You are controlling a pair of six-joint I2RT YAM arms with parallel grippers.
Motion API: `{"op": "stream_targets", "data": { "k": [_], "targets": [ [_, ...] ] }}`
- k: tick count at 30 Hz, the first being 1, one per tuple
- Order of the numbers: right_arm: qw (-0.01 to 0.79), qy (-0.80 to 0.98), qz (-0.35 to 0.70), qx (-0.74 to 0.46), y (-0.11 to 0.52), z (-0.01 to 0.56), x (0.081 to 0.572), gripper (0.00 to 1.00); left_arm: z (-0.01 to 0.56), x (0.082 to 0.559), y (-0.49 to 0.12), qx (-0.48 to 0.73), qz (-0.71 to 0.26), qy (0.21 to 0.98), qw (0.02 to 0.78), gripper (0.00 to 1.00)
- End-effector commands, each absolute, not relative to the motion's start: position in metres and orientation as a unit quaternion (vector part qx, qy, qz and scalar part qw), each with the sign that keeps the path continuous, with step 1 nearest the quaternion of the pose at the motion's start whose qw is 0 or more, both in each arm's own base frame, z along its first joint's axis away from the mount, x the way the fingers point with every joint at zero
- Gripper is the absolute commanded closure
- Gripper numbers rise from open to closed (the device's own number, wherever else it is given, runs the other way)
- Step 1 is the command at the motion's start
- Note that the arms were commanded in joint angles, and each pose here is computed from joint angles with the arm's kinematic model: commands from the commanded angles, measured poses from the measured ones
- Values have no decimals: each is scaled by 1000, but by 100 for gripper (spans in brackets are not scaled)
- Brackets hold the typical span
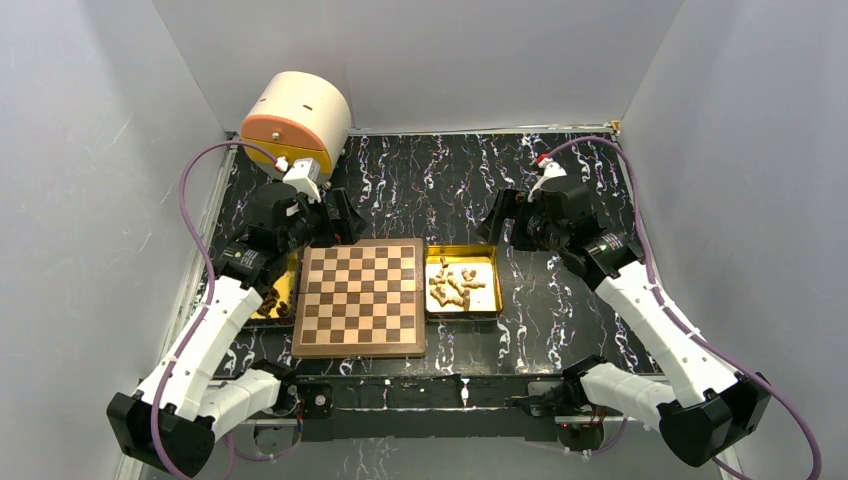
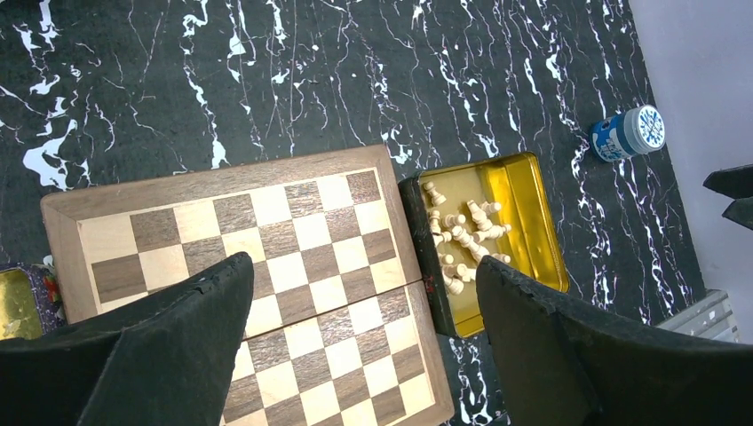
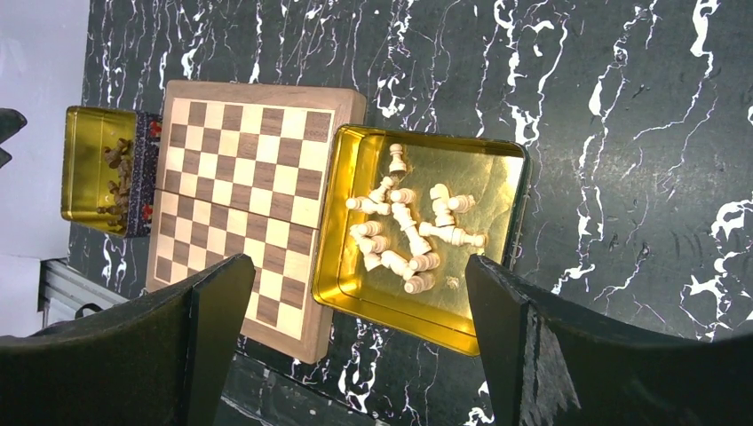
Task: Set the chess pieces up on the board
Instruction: Pick up the chess piece from the storage box.
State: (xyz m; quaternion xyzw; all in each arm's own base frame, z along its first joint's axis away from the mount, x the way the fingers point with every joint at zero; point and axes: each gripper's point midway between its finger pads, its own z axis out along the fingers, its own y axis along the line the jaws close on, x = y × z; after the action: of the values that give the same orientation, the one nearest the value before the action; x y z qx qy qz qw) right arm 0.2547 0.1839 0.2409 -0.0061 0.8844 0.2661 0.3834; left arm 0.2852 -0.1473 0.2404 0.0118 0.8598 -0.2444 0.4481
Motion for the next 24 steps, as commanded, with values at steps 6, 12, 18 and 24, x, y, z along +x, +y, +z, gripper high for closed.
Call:
{"op": "stream_targets", "data": {
  "k": [6, 12, 18, 24],
  "targets": [
    [404, 874, 269, -7, 185, 252, 262, 1, 247, 285, -137, 17, -225, 849, 477, 7],
    [385, 880, 277, -17, 194, 236, 263, 1, 232, 289, -126, 12, -189, 859, 475, 7],
    [338, 901, 267, -51, 204, 203, 267, 19, 219, 296, -110, 14, -139, 867, 479, 8],
    [314, 924, 213, -52, 206, 157, 278, 56, 199, 296, -94, 11, -93, 872, 480, 9]
  ]
}}
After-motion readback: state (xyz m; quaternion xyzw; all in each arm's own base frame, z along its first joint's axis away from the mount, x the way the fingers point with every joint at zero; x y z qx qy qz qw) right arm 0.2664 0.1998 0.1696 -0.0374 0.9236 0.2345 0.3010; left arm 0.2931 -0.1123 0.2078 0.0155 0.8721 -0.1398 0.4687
